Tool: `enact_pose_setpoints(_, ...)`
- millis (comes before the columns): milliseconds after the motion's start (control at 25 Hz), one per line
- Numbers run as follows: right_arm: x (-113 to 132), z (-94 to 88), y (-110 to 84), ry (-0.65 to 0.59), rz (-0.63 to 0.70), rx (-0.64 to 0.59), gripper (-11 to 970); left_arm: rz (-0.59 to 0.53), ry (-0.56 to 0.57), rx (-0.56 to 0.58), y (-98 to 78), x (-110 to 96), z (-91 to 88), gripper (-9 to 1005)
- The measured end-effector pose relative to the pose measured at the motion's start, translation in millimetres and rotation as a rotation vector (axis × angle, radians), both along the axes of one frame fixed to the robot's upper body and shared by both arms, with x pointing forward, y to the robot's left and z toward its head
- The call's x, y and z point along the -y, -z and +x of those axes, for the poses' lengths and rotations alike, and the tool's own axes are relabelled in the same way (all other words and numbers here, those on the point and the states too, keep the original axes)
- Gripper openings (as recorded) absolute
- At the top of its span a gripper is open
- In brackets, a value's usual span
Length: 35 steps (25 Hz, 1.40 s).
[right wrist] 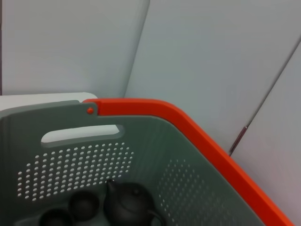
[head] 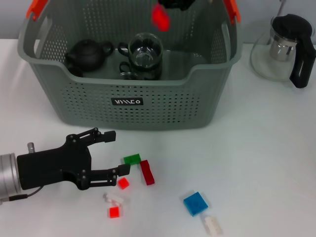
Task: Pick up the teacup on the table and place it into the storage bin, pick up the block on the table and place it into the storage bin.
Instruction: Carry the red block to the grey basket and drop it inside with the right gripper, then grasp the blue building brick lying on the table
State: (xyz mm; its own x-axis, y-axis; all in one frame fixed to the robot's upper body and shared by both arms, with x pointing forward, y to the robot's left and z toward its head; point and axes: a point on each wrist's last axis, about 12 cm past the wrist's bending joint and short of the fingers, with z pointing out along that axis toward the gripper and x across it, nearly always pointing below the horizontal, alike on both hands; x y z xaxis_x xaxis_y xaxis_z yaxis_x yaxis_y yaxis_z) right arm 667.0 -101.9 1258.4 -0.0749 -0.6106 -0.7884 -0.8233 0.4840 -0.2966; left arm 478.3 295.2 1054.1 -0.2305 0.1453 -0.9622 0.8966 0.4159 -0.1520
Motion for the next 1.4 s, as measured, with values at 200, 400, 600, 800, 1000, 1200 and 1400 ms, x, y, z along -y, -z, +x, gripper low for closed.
enact_pose_setpoints(200, 1, 0.8, -3.3, 0.007, 0.006, 0.016, 461, 0.001, -0.007, 0.001, -0.4, -2, 0.3, 904)
enact_pose_setpoints(400, 14, -16.0, -18.1, -0.033, 0.065, 0.028, 667, 0.003, -0.009, 0.0, -0.3, -3, 0.0, 904)
enact_pose_setpoints(600, 35, -51.8, -21.1, -0.153, 0.052, -0.006, 867, 0.005, -0.011, -0.002, 0.1, -4, -0.8, 905)
enact_pose_setpoints(800, 58, -88.8, -8.6, -0.279, -0.005, -0.098, 944, 0.006, -0.011, -0.002, 0.2, -4, -1.1, 905)
enact_pose_setpoints(1000, 78, -110.5, 7.5, -0.348, -0.094, -0.242, 945, 0.006, -0.01, -0.001, -0.2, -4, -0.4, 905)
enact_pose_setpoints(1200, 88, -120.6, 22.2, -0.348, -0.196, -0.387, 945, 0.008, -0.01, 0.002, -1.1, -4, 0.7, 904)
enact_pose_setpoints(1400, 82, -121.1, 41.1, -0.339, -0.268, -0.507, 944, 0.008, -0.009, 0.005, -1.8, -5, 1.7, 904)
